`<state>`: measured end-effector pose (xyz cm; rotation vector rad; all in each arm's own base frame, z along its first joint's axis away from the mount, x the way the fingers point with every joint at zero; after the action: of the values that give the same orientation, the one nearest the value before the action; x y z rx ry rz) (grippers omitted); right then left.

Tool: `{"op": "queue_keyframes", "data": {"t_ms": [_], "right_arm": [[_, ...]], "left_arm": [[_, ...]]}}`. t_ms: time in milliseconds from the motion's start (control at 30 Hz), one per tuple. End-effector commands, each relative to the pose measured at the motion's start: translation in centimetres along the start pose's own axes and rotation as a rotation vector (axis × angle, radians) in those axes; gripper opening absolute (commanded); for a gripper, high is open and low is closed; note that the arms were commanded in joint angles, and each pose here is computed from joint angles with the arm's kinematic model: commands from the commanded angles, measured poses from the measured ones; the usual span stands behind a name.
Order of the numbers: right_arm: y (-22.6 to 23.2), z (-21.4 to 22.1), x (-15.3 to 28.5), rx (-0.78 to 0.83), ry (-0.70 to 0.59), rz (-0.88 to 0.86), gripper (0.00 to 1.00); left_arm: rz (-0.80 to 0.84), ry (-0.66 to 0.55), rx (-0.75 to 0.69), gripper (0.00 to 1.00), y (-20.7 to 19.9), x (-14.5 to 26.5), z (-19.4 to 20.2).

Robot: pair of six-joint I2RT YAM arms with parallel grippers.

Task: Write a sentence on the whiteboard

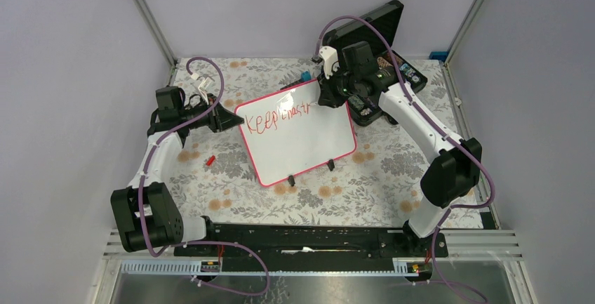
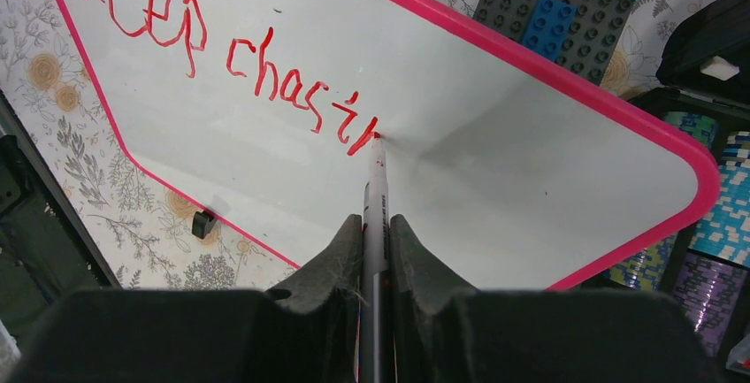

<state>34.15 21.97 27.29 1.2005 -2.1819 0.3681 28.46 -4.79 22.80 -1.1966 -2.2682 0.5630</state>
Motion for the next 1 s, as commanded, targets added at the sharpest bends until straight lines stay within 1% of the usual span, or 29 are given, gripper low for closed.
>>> {"op": "queue_keyframes", "data": {"t_ms": [0, 567, 967], "right_arm": [[-1.1, -1.1, 0.7, 0.032, -0.044, 0.068, 0.0], [-0.3, 0.6, 0.7, 0.021, -0.015, 0.034, 0.0], [0.5, -0.2, 1.9, 0.029, -0.051, 0.009, 0.0]], "left_arm": [[0.012, -0.014, -0.126, 0.0, -0.2, -0.2, -0.9], [0.014, -0.015, -0.124, 0.0, -0.2, -0.2, -1.0], [0.016, -0.013, -0.121, 0.0, -0.2, -0.3, -0.9]]}}
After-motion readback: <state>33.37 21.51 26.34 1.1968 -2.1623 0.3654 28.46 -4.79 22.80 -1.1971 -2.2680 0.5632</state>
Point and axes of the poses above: each gripper's point midway between its finger pads, its own x axis back along the fingers, its own y axis along the line the jaws close on, z = x × y, the point moved 7 cm from there along x, back along the fingers, and after that the axes turned 4 degrees about x, right-handed, at the moved point
